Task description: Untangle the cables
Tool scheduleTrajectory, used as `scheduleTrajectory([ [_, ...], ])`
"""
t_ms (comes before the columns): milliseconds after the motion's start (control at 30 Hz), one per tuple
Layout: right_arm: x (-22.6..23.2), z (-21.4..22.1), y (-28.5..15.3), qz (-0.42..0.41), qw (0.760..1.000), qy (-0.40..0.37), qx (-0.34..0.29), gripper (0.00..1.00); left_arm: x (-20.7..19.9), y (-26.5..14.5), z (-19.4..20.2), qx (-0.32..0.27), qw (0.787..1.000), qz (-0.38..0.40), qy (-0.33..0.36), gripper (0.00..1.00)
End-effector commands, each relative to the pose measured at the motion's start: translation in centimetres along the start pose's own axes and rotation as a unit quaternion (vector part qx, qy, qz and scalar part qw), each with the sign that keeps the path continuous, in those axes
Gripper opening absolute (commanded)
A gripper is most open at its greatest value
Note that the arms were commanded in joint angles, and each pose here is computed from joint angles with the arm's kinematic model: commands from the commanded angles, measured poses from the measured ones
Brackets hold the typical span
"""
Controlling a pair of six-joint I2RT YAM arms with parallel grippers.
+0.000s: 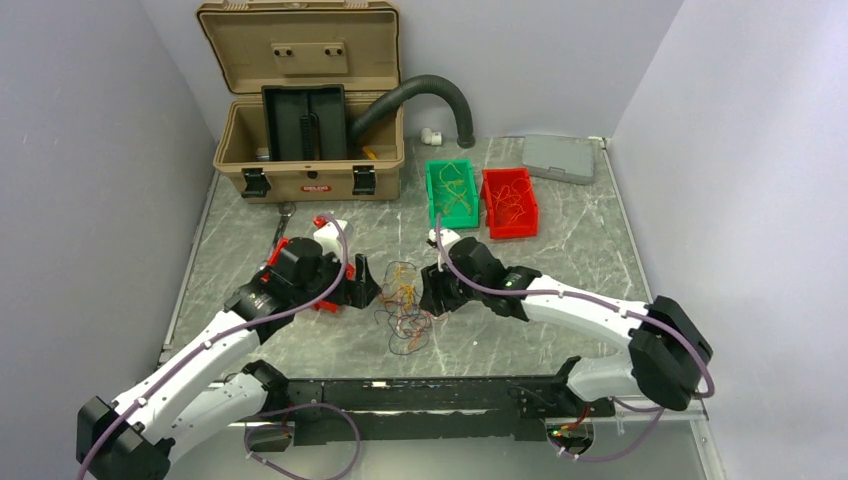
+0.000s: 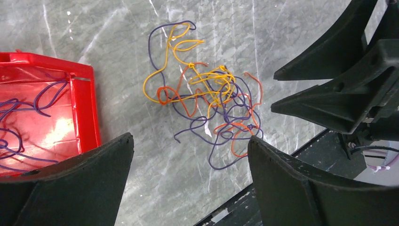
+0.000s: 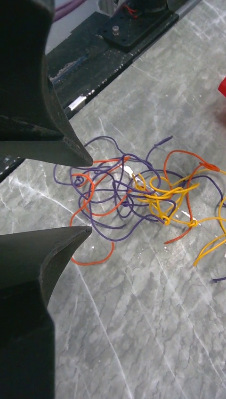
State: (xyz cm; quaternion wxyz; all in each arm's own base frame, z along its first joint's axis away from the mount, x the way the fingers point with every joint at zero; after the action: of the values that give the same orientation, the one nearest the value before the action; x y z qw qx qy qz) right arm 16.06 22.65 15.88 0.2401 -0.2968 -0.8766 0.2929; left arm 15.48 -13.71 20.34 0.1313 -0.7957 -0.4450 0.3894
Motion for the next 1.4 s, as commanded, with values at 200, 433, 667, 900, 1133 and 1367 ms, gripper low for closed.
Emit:
scheduleTrajectory([
  [200,0.6,-3.2,4.9,0.036,0.999,0.026,-0.03,0.55,0.6,-0.7,-0.4,-0.02,0.998,-0.053,-0.001,0.92],
  [433,0.7,-4.1,6.2,0.038,0.998,0.035,-0.034,0.24,0.7,0.2,0.2,0.028,0.998,-0.048,0.004,0.9],
  [667,0.6,-5.0,4.8,0.064,0.996,0.042,-0.047,0.0,0.7,1.5,1.3,0.065,0.998,-0.026,-0.005,0.85],
  [900,-0.3,-4.6,2.2,0.084,0.99,0.076,-0.08,0.0,0.7,3.8,2.3,0.086,0.996,-0.012,-0.015,0.77],
  [1133,-0.3,-4.1,2.5,0.074,0.99,0.094,-0.071,0.0,0.7,6.7,3.0,0.127,0.991,-0.027,-0.003,0.73],
  [1367,-0.9,-4.1,1.7,0.093,0.987,0.106,-0.084,0.0,0.8,9.1,4.5,0.155,0.987,-0.035,0.002,0.61],
])
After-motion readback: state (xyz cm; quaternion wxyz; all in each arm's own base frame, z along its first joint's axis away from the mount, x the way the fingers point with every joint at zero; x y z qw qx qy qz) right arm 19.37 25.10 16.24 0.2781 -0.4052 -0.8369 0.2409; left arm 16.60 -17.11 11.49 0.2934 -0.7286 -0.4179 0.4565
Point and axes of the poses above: each gripper's point midway between its finger pads, its own y axis out along the fingers, its own x axis along the line the jaws close on, z = x × y, the point moved 9 cm from there along -y, back along the fingers, and after that the axes turned 9 degrees about -y, right-handed, at the moved point
